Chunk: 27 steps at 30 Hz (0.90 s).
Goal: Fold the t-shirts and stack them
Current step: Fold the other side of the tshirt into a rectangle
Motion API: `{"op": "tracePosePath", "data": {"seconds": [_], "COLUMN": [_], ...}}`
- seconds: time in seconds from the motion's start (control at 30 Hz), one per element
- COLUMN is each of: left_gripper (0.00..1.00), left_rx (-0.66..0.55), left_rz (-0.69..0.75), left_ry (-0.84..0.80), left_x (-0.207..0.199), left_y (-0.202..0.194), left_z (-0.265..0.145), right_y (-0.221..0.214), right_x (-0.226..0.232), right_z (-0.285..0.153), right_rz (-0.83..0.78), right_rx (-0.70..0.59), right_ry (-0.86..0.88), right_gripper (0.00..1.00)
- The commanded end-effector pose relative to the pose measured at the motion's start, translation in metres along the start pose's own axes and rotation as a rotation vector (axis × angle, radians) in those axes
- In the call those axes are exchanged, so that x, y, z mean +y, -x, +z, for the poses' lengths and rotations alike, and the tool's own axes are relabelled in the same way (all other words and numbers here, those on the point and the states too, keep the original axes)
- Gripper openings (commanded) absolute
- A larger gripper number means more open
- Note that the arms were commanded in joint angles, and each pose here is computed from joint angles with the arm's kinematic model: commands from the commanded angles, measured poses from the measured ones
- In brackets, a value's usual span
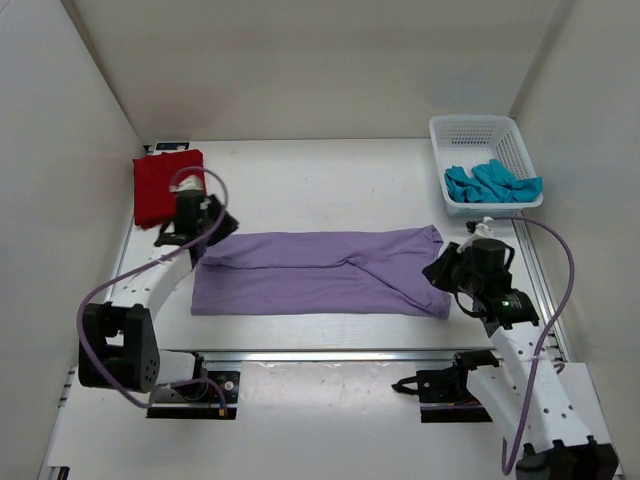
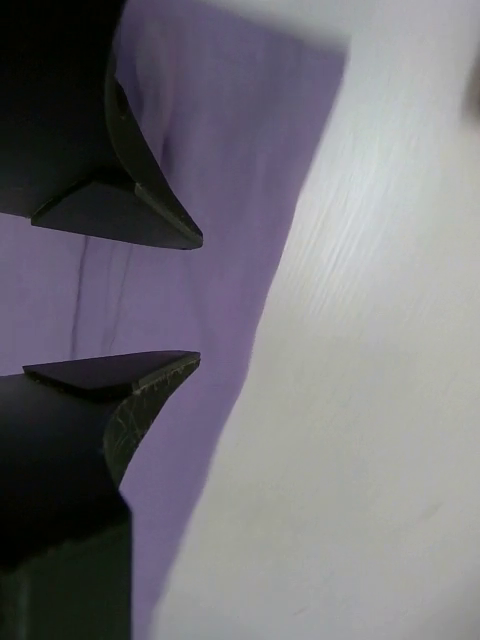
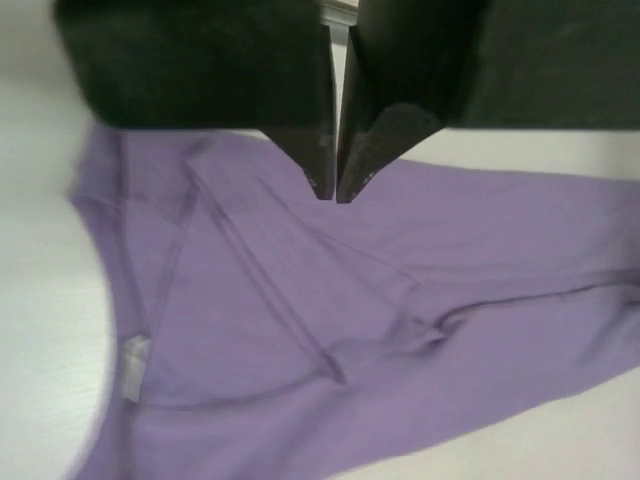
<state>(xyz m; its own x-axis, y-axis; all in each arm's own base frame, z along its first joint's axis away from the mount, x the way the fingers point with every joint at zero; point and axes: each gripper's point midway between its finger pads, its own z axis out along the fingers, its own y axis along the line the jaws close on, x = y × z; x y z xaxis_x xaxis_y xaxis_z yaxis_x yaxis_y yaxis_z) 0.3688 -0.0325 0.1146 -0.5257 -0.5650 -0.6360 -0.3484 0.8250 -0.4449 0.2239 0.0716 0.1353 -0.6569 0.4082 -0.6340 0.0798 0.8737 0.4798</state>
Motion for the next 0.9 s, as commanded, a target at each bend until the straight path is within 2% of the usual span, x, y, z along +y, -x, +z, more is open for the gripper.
{"op": "tracePosePath", "data": {"seconds": [0.0, 0.03, 0.1, 0.13, 0.17, 0.23, 0.27, 0.3, 0.37, 0.53, 0.63, 0.73, 0.87], "left_gripper": [0.55, 0.56, 0.54, 0.55, 0.55, 0.52, 0.52, 0.52, 0.52, 0.52, 0.5, 0.47, 0.43], "left_rx": [0.028, 0.056, 0.114, 0.129, 0.117, 0.156, 0.161, 0.137, 0.117, 0.049, 0.063, 0.119, 0.171], "left_rz": [0.192, 0.235, 0.308, 0.297, 0.273, 0.119, 0.029, -0.023, -0.094, -0.15, -0.259, -0.345, -0.384], "left_ry": [-0.236, -0.252, -0.272, -0.256, -0.238, -0.284, -0.269, -0.263, -0.225, -0.15, -0.114, -0.053, 0.005], "left_x": [-0.091, -0.1, -0.111, -0.107, -0.098, -0.083, -0.067, -0.057, -0.039, -0.012, 0.016, 0.047, 0.067], "left_y": [-0.035, -0.046, -0.071, -0.076, -0.071, -0.071, -0.063, -0.051, -0.046, -0.028, -0.026, -0.042, -0.059], "left_z": [-0.02, -0.02, -0.02, -0.015, -0.009, -0.003, 0.001, 0.004, 0.008, 0.018, 0.027, 0.038, 0.042], "right_y": [0.036, 0.029, 0.036, 0.031, 0.04, 0.042, 0.041, 0.051, 0.039, 0.026, 0.03, 0.021, 0.017], "right_x": [0.037, 0.042, 0.063, 0.059, 0.065, 0.063, 0.059, 0.064, 0.053, 0.051, 0.056, 0.048, 0.047], "right_z": [0.018, 0.034, 0.057, 0.074, 0.082, 0.111, 0.123, 0.127, 0.147, 0.165, 0.17, 0.177, 0.178], "right_rz": [-0.117, -0.144, -0.184, -0.19, -0.183, -0.192, -0.191, -0.194, -0.188, -0.22, -0.225, -0.234, -0.228], "right_rx": [-0.116, -0.078, -0.086, -0.045, -0.07, -0.067, -0.044, -0.049, 0.012, 0.046, 0.03, 0.075, 0.078], "right_ry": [0.079, 0.067, 0.121, 0.109, 0.135, 0.137, 0.124, 0.151, 0.13, 0.13, 0.135, 0.12, 0.13], "right_gripper": [0.01, 0.0, 0.01, 0.03, 0.08, 0.2, 0.21, 0.23, 0.23, 0.26, 0.28, 0.29, 0.28]}}
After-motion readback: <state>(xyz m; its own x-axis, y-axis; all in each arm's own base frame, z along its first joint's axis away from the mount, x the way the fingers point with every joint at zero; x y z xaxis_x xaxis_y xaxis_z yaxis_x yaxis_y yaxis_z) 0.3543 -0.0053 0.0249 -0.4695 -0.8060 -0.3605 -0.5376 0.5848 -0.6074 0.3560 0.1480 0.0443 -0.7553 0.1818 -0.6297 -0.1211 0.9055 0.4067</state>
